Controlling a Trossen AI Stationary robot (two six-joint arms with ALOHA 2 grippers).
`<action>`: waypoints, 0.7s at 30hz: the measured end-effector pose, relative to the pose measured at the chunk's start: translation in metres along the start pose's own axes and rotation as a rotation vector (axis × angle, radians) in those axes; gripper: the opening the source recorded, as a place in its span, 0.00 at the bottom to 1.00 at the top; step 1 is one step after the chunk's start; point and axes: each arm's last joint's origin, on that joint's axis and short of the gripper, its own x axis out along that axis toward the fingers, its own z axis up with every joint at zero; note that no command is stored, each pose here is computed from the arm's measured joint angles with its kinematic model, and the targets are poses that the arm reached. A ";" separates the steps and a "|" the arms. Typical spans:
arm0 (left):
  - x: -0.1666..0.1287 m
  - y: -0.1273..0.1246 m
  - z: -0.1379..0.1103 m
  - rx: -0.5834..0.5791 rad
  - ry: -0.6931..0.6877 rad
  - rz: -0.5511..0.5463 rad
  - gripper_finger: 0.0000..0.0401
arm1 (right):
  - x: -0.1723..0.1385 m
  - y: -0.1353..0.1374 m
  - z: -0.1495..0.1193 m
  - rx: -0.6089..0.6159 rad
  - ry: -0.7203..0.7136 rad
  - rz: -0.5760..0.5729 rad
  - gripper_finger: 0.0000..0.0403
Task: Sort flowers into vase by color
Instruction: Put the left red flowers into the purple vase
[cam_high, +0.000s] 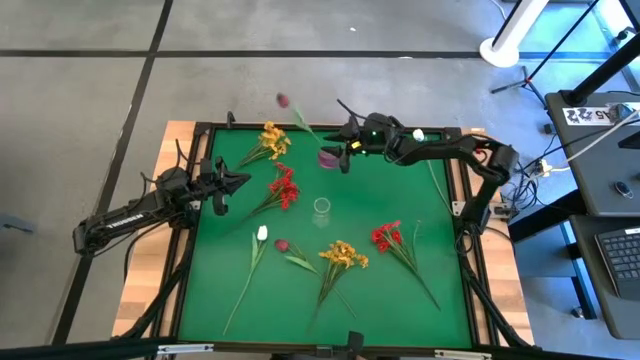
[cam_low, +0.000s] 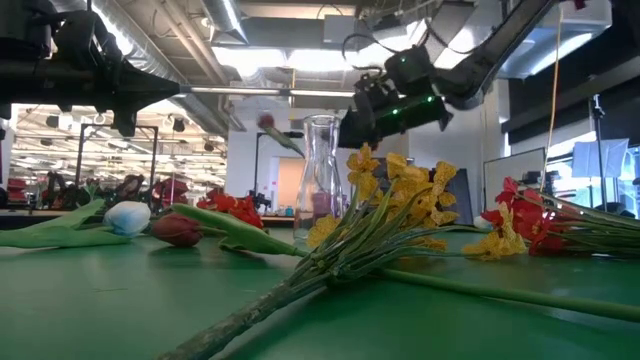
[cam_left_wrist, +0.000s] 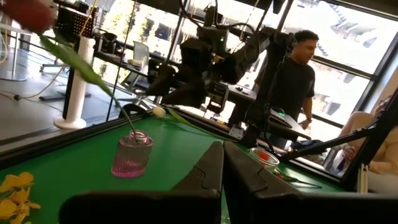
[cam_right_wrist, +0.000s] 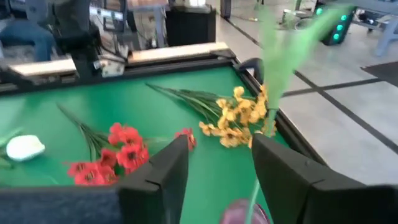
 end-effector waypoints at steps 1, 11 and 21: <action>0.000 0.000 0.000 0.000 0.000 0.000 0.00 | -0.003 0.001 0.003 -0.006 0.009 0.001 0.46; 0.000 0.000 0.000 0.000 0.000 0.000 0.00 | -0.057 0.018 0.049 -0.013 0.041 0.035 0.48; 0.000 0.000 0.000 -0.009 -0.001 0.000 0.00 | -0.096 0.047 0.072 -0.007 0.082 0.110 0.45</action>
